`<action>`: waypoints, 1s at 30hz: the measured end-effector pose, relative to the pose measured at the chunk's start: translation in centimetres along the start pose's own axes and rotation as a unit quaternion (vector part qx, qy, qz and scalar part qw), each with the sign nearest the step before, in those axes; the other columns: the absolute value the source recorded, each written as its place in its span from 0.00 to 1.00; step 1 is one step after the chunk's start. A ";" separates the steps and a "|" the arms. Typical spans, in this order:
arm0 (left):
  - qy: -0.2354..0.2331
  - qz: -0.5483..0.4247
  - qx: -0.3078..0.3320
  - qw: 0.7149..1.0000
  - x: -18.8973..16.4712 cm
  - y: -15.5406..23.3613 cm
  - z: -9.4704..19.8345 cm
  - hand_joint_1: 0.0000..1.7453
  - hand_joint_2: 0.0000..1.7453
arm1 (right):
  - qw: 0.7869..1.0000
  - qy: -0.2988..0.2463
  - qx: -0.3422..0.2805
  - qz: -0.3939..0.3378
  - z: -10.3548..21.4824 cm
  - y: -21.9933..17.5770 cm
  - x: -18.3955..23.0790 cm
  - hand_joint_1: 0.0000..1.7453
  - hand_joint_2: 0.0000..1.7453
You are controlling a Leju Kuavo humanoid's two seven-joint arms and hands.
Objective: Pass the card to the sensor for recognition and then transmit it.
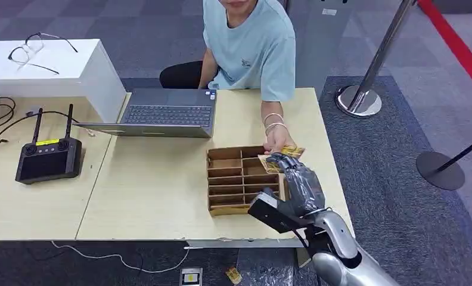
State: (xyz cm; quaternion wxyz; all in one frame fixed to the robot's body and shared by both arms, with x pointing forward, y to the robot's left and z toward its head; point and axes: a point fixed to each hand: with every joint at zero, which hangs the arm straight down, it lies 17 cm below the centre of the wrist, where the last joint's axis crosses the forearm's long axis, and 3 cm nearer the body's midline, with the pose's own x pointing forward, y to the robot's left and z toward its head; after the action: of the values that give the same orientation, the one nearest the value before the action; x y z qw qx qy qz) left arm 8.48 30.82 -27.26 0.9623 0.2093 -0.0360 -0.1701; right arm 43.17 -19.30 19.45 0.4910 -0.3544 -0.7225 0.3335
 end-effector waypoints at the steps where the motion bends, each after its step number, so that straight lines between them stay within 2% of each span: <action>1: 0.000 0.000 0.000 1.000 0.0 0.0 0.0 0.00 1.00 | 1.000 0.001 0.000 0.000 0.0 0.1 0.0 0.22 1.00; 5: 0.000 0.000 0.000 1.000 0.0 0.0 0.0 0.00 1.00 | 1.000 0.003 0.000 0.000 0.1 0.3 -0.2 0.23 1.00; 7: 0.000 0.000 0.000 1.000 0.0 0.0 0.0 0.00 1.00 | 1.000 0.004 -0.003 -0.001 0.1 0.3 -0.3 0.28 1.00; 8: 0.000 0.000 0.000 1.000 0.0 0.0 0.0 0.00 1.00 | 1.000 0.004 -0.004 -0.003 0.1 0.3 -0.3 0.43 1.00; 9: 0.000 0.000 0.000 1.000 0.0 0.0 0.0 0.00 1.00 | 1.000 0.004 -0.005 -0.003 0.1 0.3 -0.3 1.00 1.00; 18: 0.001 0.001 0.000 1.000 0.0 0.0 0.0 0.00 1.00 | 0.999 -0.008 -0.040 -0.014 -0.1 -0.8 0.3 1.00 1.00; 30: 0.001 0.001 0.000 1.000 0.0 0.0 0.0 0.00 1.00 | 0.999 -0.006 -0.038 -0.017 0.0 -0.5 0.4 1.00 1.00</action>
State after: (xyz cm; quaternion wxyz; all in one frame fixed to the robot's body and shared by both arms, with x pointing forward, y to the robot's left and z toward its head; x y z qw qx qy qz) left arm 8.44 30.81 -27.26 0.9626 0.2089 -0.0353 -0.1686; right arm 42.96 -19.21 20.06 0.4780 -0.3587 -0.7437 0.2997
